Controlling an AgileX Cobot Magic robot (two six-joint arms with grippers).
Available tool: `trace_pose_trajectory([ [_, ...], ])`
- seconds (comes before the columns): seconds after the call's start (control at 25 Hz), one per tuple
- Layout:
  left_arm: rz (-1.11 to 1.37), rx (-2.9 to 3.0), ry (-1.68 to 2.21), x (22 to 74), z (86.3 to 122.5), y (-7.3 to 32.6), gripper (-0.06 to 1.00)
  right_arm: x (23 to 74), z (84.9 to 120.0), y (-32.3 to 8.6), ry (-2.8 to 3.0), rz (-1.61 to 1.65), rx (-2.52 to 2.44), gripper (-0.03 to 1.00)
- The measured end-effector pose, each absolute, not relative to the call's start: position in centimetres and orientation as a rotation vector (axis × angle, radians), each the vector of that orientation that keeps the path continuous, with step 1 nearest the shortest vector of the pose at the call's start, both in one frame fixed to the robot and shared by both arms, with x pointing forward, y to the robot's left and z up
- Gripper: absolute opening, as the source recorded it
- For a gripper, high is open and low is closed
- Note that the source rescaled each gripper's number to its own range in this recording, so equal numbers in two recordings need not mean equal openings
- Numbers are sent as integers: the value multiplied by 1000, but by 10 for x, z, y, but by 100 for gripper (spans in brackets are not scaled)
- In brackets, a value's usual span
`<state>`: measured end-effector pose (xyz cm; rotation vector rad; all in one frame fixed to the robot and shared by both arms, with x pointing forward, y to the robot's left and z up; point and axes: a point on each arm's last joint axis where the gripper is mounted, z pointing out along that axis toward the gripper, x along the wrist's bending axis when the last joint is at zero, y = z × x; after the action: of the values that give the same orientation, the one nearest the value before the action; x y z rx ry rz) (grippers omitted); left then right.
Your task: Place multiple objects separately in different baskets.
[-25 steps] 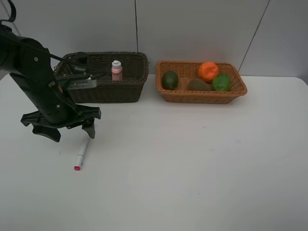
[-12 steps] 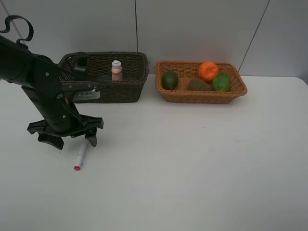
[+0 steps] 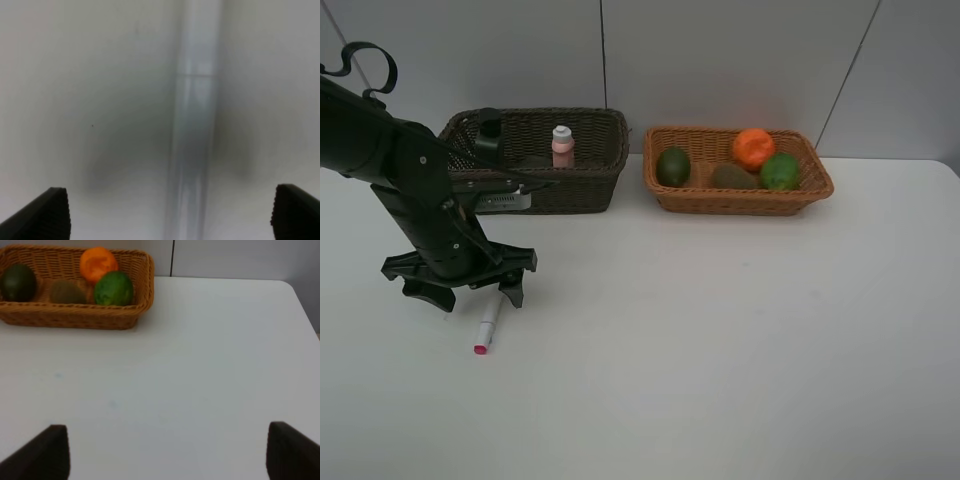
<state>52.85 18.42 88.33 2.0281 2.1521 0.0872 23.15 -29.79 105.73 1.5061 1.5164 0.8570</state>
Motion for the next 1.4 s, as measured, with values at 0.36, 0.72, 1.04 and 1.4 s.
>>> trace_pose_trajectory([
  [0.36, 89, 2029, 2148, 529, 882, 184, 100, 231, 1057, -298, 1516, 857, 1506, 100],
  [0.72, 65, 2028, 2174, 529, 873, 183, 100, 231, 1057, -298, 1516, 857, 1506, 100],
  [1.04, 67, 2029, 2170, 529, 873, 183, 100, 231, 1057, -298, 1516, 857, 1506, 100],
  [1.4, 66, 2028, 2172, 529, 873, 183, 0, 231, 1057, -298, 1516, 857, 1506, 100],
])
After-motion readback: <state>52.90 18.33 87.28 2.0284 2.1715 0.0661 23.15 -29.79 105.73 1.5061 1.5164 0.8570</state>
